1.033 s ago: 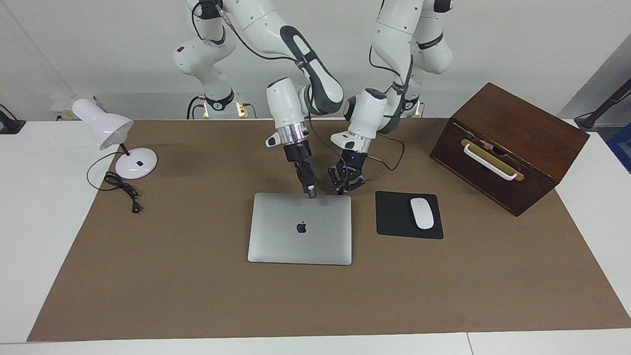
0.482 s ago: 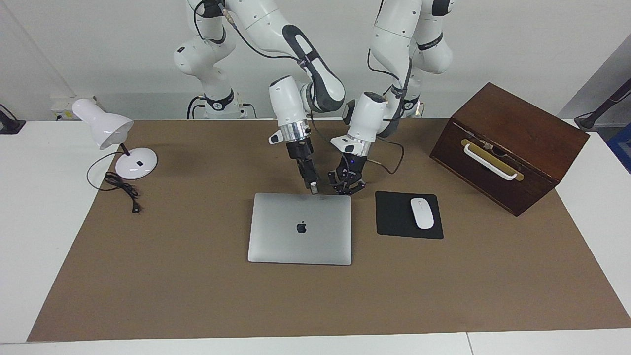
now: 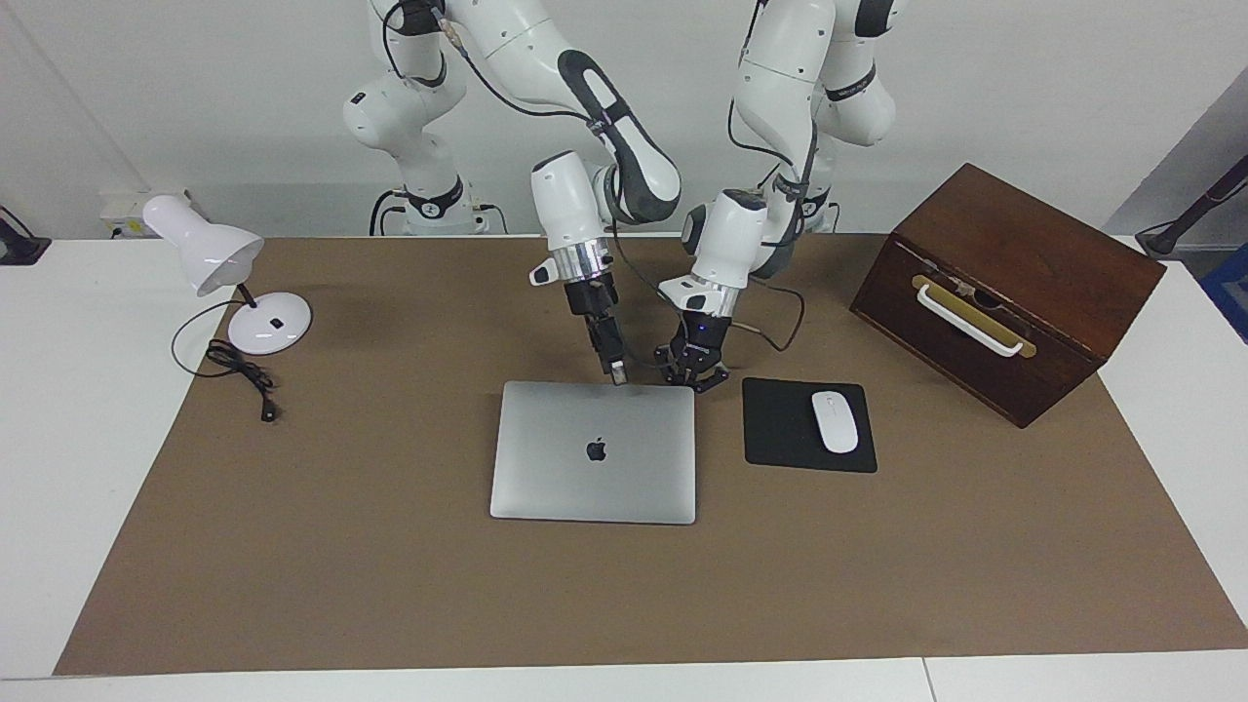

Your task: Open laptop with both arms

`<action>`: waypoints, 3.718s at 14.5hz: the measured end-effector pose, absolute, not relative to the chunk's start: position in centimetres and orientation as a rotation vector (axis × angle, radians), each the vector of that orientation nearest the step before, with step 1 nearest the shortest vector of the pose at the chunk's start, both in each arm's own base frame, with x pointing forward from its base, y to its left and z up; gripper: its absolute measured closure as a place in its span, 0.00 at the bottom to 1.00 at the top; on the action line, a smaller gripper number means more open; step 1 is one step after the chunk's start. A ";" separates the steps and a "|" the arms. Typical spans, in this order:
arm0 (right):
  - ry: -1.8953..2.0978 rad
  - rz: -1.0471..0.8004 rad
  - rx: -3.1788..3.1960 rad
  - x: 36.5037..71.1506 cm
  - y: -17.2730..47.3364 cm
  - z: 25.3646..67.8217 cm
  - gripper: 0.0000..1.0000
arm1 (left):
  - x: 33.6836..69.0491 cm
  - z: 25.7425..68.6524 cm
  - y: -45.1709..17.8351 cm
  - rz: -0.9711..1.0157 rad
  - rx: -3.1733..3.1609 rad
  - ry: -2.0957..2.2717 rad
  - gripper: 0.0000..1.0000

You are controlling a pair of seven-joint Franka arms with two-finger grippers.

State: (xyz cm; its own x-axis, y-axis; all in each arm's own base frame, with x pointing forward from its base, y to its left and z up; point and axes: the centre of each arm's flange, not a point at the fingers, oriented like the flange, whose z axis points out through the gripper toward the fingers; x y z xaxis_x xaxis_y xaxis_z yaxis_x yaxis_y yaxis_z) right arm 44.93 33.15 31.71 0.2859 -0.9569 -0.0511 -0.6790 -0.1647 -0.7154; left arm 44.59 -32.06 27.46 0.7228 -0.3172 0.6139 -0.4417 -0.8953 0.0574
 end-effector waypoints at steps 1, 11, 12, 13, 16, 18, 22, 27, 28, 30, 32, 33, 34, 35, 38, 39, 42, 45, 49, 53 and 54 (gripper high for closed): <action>1.463 -0.563 -1.922 45.1 33.0 31.7 0.00 | 44.6 27.4 -32.1 0.921 2.727 -0.610 0.99; 1.472 -0.595 -1.923 46.3 31.3 31.8 0.00 | 45.3 27.3 -31.8 0.965 2.719 -0.682 0.99; 1.473 -0.598 -1.923 46.4 31.1 31.8 0.00 | 45.5 27.2 -31.8 0.968 2.719 -0.687 0.99; 1.473 -0.602 -1.923 46.6 31.0 31.8 0.00 | 45.5 27.2 -31.7 0.969 2.719 -0.692 0.99; 1.462 -0.613 -1.932 46.9 30.8 31.7 0.00 | 45.5 27.2 -31.7 0.974 2.717 -0.698 0.99; 1.461 -0.618 -1.929 47.3 30.7 31.8 0.00 | 45.6 27.2 -31.7 0.983 2.715 -0.707 0.99; 1.453 -0.631 -1.922 48.2 30.7 32.0 0.00 | 45.6 27.1 -31.8 0.992 2.712 -0.719 0.99; 1.430 -0.642 -1.902 49.9 30.6 32.9 0.00 | 45.6 27.0 -31.8 1.011 2.707 -0.736 0.99; 1.429 -0.632 -1.895 50.5 30.4 33.2 0.00 | 45.6 27.0 -31.8 1.016 2.706 -0.737 0.99; 1.421 -0.617 -1.877 51.6 30.3 33.9 0.00 | 45.6 26.9 -31.8 1.021 2.704 -0.738 0.99; 1.410 -0.613 -1.864 52.4 30.6 34.4 0.00 | 45.6 26.9 -31.8 1.022 2.704 -0.738 0.99; 1.406 -0.610 -1.858 52.7 30.8 34.5 0.00 | 45.6 26.9 -31.8 1.022 2.704 -0.738 0.99; 1.401 -0.600 -1.855 53.0 31.0 34.6 0.00 | 45.6 26.9 -31.8 1.022 2.704 -0.739 0.99; 1.399 -0.595 -1.850 53.3 31.1 34.8 0.00 | 45.6 26.9 -31.8 1.023 2.704 -0.739 0.99; 1.387 -0.574 -1.834 54.4 31.0 35.6 0.00 | 45.6 26.9 -31.8 1.028 2.703 -0.741 0.99; 1.382 -0.563 -1.833 54.8 30.8 35.8 0.00 | 45.6 26.9 -31.8 1.028 2.702 -0.745 0.99; 1.363 -0.546 -1.836 56.1 30.1 36.3 0.00 | 45.6 26.8 -31.9 1.043 2.697 -0.756 0.99; 1.349 -0.524 -1.833 56.9 29.8 36.9 0.00 | 45.5 26.7 -31.9 1.056 2.694 -0.763 0.99; 1.319 -0.482 -1.837 58.7 28.4 38.0 0.00 | 45.5 26.7 -31.9 1.062 2.692 -0.766 0.99; 1.281 -0.430 -1.858 60.7 26.7 38.9 0.02 | 45.5 26.7 -31.9 1.063 2.692 -0.766 0.99; 1.272 -0.411 -1.869 61.2 26.3 39.1 0.00 | 45.5 26.6 -31.9 1.063 2.692 -0.766 0.99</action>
